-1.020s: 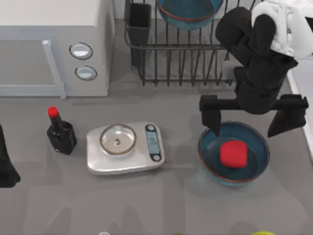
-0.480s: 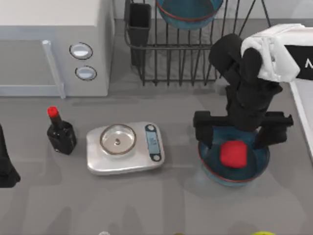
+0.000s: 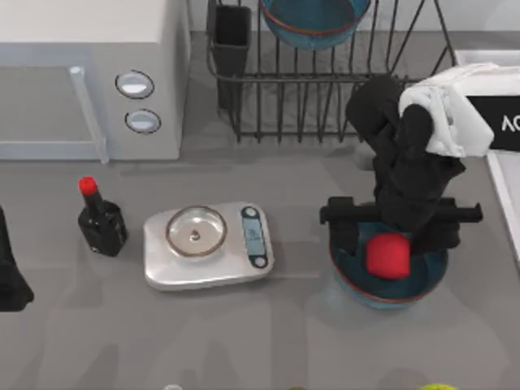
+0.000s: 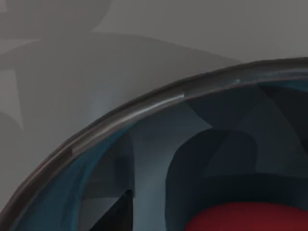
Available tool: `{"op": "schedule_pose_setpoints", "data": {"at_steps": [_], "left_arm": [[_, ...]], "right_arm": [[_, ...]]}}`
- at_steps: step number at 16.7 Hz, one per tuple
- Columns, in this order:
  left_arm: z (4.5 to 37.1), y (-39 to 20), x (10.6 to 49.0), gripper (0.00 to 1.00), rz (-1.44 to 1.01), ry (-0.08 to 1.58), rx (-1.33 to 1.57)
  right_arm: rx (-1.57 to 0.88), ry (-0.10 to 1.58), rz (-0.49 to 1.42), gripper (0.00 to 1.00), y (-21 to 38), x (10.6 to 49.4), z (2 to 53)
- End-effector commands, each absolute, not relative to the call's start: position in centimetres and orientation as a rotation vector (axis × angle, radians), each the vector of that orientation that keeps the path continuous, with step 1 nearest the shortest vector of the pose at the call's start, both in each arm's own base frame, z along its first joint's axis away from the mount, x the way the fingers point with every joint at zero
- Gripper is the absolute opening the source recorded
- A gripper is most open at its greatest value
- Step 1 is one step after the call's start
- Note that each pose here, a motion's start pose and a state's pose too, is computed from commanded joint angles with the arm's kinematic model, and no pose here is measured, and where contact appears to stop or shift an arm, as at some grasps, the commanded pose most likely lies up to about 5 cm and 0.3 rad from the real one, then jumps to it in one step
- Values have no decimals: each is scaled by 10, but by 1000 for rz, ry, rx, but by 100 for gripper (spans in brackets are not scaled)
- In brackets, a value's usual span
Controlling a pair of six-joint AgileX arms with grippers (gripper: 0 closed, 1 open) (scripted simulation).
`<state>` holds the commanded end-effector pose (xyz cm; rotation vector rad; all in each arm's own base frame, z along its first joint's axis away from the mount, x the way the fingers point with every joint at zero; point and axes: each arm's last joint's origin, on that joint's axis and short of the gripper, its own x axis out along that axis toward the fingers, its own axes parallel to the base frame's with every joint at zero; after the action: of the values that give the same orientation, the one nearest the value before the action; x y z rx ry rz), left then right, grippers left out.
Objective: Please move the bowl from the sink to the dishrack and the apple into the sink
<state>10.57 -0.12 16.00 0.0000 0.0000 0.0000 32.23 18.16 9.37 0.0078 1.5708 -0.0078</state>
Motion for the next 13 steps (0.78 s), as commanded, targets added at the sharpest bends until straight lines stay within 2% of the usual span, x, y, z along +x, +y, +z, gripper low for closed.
{"op": "schedule_pose_setpoints", "data": {"at_steps": [13], "left_arm": [[160, -1, 106, 100, 0, 0, 0]], "right_arm": [[8, 1571, -8, 2, 182, 322, 94]]}}
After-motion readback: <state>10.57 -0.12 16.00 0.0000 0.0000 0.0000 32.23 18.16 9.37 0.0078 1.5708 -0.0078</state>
